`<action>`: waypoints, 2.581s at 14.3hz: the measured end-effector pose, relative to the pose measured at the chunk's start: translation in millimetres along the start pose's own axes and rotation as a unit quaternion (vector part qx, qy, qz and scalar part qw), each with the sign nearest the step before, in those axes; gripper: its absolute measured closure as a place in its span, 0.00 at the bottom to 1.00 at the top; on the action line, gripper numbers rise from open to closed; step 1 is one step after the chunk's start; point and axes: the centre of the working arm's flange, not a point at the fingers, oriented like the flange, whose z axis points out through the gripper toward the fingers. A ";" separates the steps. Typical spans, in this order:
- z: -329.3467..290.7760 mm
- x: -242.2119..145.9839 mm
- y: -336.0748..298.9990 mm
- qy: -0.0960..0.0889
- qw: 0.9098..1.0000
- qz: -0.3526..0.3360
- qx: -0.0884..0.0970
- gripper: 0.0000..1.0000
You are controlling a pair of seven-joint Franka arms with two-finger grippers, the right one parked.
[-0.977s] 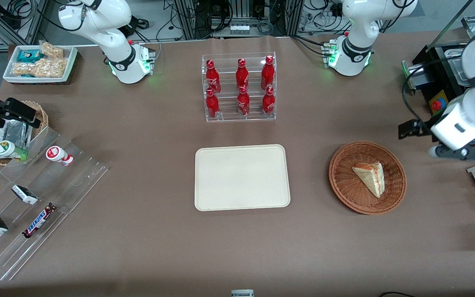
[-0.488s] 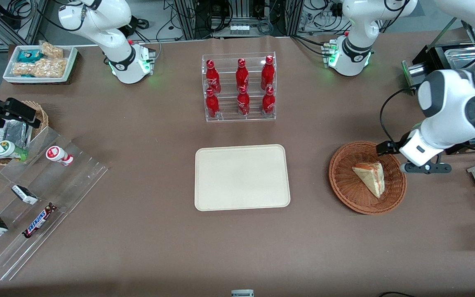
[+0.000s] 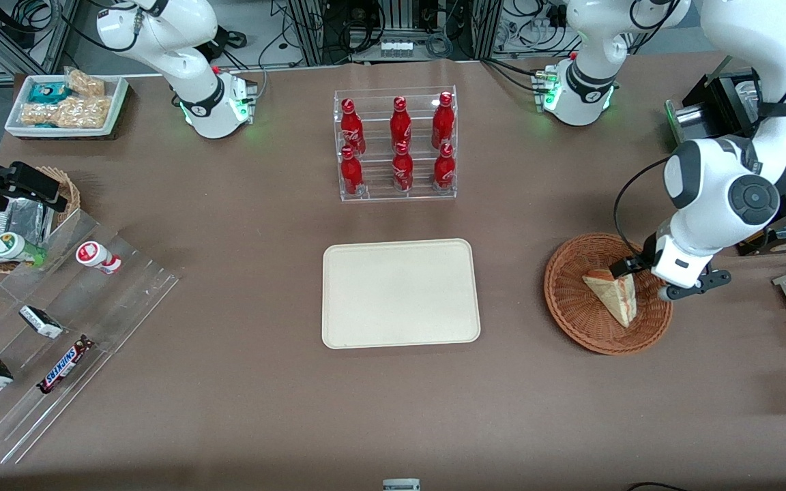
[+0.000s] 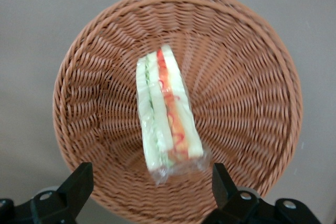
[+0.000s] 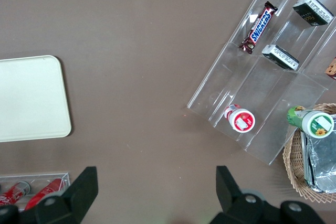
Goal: Place sandwich from basket to tray
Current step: 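Move the open left gripper down over the sandwich in the basket, then close the left gripper on the wrapped sandwich and lift it, then carry the sandwich with the left gripper over the cream tray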
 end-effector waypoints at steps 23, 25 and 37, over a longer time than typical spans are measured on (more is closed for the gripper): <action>-17.6 -40.9 218.6 0.003 0.999 -0.030 -0.014 0.86; -6.6 -76.7 269.5 0.001 1.000 0.010 -0.015 0.86; 43.1 -212.7 427.5 0.003 0.989 0.143 -0.031 0.86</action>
